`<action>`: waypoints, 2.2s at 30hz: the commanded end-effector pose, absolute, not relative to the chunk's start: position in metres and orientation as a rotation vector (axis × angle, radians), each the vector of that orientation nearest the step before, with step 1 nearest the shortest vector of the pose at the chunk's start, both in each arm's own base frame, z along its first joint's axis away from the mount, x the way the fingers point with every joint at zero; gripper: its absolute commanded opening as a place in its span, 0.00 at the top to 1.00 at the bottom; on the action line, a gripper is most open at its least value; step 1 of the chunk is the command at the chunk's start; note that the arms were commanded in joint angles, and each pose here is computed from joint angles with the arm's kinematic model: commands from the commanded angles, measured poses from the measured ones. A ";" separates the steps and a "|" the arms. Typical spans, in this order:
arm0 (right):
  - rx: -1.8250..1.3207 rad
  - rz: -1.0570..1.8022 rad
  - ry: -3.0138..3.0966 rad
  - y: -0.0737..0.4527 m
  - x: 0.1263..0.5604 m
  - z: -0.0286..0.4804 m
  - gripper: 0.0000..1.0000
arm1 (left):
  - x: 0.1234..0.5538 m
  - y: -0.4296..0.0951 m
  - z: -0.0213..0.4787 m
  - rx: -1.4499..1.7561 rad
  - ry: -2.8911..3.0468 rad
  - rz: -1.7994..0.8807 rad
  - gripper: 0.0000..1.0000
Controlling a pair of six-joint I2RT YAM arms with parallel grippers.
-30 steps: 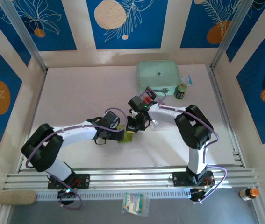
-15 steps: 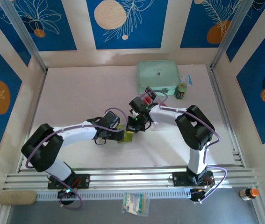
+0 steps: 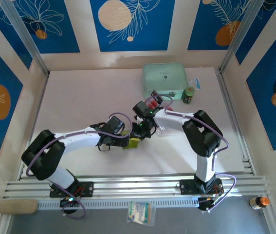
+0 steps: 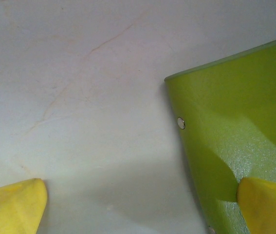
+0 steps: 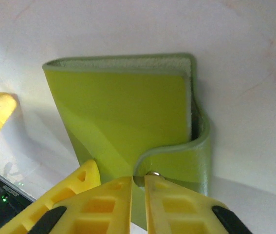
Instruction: Put the credit cards into the card holder
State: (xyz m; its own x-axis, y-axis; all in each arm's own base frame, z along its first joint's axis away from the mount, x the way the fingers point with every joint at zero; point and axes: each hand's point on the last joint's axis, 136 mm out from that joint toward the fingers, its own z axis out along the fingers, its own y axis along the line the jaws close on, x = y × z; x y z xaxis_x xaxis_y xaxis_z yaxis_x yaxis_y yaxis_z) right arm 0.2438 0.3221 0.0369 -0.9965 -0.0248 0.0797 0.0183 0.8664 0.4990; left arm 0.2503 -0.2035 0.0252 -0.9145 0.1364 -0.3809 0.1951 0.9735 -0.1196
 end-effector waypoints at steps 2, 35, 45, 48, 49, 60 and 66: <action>-0.003 -0.805 -2.929 0.319 0.227 0.056 0.80 | 0.248 -0.190 0.023 0.245 2.750 -0.152 0.00; -1.204 -0.360 -3.801 0.004 0.305 0.219 0.01 | 0.348 -0.067 0.241 -0.053 1.880 0.164 0.00; -1.904 0.227 -3.624 -0.112 0.296 0.170 0.01 | 0.359 0.011 0.200 -0.172 1.838 0.361 0.00; -1.724 0.237 -3.722 -0.109 0.309 0.151 0.01 | 0.365 0.010 0.176 -0.128 1.859 0.385 0.00; -1.657 0.225 -3.760 -0.106 0.314 0.146 0.01 | 0.367 0.009 0.169 -0.113 1.864 0.393 0.00; -0.933 -0.026 -4.144 -0.054 0.362 0.126 0.01 | 0.377 0.006 0.124 -0.087 1.871 0.385 0.00; -0.644 -0.246 -4.239 -0.030 0.375 0.114 0.01 | 0.387 -0.005 0.114 -0.019 1.852 0.308 0.00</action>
